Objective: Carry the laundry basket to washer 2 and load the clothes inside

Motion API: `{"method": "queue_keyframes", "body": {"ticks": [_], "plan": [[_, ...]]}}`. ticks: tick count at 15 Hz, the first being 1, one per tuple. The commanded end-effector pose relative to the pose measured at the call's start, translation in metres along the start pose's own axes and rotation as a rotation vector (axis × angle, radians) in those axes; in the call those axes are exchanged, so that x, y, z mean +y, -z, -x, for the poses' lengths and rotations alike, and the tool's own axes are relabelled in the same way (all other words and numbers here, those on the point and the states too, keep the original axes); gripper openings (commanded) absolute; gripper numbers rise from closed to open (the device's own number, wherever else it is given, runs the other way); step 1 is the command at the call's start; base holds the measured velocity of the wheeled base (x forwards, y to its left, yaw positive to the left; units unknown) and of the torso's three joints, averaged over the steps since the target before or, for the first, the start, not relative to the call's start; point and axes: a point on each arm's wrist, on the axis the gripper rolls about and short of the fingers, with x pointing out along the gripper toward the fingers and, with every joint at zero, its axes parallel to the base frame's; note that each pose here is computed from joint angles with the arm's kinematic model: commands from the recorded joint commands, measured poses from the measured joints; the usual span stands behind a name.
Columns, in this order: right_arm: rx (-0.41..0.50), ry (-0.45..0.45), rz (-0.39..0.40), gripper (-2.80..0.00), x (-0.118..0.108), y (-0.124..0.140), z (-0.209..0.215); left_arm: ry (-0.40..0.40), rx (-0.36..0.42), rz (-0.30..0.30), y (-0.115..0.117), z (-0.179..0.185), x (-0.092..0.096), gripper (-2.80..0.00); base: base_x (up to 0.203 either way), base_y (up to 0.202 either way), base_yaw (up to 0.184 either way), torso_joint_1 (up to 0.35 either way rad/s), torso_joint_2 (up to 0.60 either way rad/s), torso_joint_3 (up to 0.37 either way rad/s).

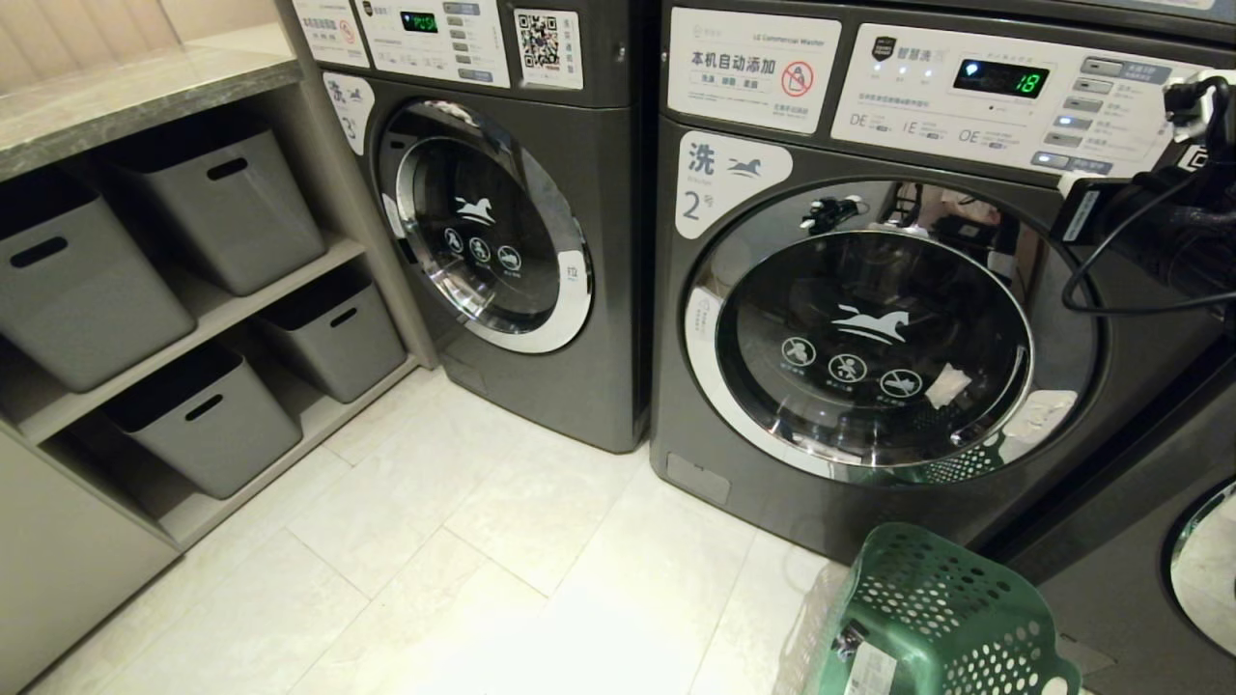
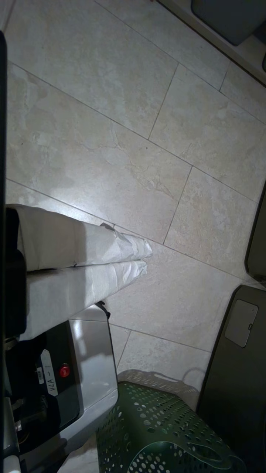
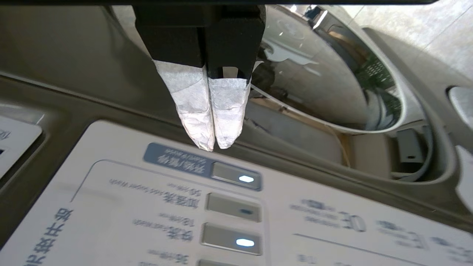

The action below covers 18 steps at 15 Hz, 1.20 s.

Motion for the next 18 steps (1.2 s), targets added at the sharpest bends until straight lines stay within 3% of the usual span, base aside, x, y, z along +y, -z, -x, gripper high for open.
{"method": "queue_keyframes", "body": {"ticks": [1,18], "plan": [[-0.012,-0.004,-0.003,-2.80,0.000,-0.006,0.009,0.000,0.002,0.000,0.000,0.000,0.000,-2.80,0.000,0.000,0.000,0.000,0.00,0.000],[-0.026,-0.015,-0.005,-2.80,0.003,-0.005,-0.005,0.000,0.002,0.000,0.000,0.000,0.000,-2.80,0.000,0.000,0.000,0.000,0.00,0.000]]}}
